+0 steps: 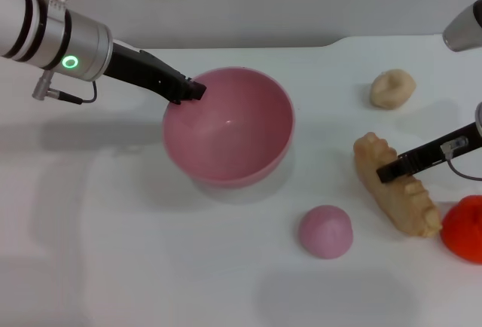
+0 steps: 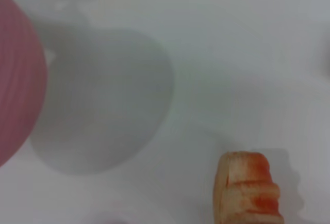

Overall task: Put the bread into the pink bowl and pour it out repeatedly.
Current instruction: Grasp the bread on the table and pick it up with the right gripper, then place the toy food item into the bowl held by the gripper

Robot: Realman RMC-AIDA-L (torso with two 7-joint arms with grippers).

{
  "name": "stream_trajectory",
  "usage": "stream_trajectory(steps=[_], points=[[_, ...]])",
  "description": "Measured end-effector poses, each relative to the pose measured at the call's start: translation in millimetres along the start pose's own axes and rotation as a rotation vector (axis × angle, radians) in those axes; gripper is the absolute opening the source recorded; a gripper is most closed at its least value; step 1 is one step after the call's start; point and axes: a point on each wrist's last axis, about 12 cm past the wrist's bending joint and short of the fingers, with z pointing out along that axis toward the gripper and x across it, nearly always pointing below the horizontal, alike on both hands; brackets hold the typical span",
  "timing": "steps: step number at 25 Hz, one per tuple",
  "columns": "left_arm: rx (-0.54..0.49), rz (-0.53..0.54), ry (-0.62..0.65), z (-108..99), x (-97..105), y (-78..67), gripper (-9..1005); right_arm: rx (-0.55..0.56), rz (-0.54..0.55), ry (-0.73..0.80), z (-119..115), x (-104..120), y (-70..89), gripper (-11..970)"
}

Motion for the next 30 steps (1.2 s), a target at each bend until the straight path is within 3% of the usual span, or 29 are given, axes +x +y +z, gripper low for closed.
stream_trajectory(steps=[15,22,30], points=[[-0.003,0.008,-0.005,0,-4,-0.2,74,0.033,-0.019,-0.111,-19,-11,1.7,273],[0.0,0.003,-0.003,1,-2,-0.7,75,0.045,-0.103,-0.367,-68,-32,18.5,210],[0.009,-0.003,-0.004,4,-1,-3.5,75,-0.01,-0.32,-0.774,-136,-50,66.0,185]])
